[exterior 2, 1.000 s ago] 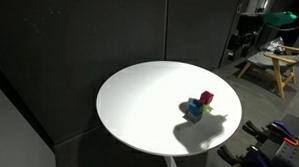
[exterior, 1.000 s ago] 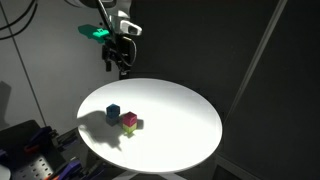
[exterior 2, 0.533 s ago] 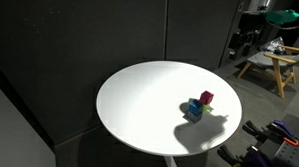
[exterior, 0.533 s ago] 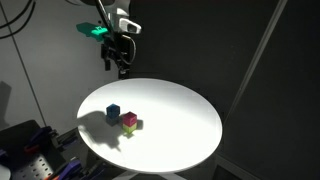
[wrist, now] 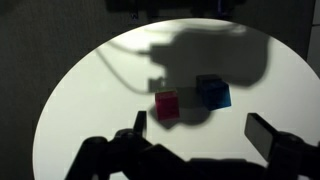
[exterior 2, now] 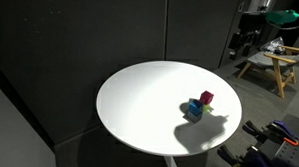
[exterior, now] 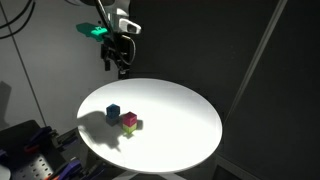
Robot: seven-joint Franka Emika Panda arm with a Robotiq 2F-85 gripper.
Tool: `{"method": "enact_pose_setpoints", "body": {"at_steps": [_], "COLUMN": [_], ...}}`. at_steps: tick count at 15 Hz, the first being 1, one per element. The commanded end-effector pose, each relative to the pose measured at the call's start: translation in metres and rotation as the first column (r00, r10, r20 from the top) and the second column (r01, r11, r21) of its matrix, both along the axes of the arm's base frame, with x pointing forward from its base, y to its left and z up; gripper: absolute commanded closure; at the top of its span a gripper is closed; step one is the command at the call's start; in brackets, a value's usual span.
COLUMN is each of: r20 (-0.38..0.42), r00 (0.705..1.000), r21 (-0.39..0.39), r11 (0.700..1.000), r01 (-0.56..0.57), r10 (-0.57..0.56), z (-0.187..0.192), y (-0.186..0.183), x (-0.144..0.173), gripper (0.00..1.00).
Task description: Put the pink block on top the yellow block
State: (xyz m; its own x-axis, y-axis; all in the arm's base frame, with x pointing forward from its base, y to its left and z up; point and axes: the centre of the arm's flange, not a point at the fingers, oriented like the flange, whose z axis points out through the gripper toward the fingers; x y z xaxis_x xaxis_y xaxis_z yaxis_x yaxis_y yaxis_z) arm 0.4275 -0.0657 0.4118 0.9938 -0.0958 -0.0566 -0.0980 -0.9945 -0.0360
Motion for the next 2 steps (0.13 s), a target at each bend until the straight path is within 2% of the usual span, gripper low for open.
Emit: {"method": "enact_pose_setpoints", "body": {"at_steps": [1,2], "r20": [0.000,0.000], "r00": [1.000,1.000], "r21": [0.000,0.000], "r11": [1.000,1.000], "r01": [0.000,0.000], "r10": [0.000,0.000], "z": [0.0000,-0.0001], "y": [0.0000,0.0000], "x": [-0.0001,-0.0001], "gripper": [0.00,0.00]}}
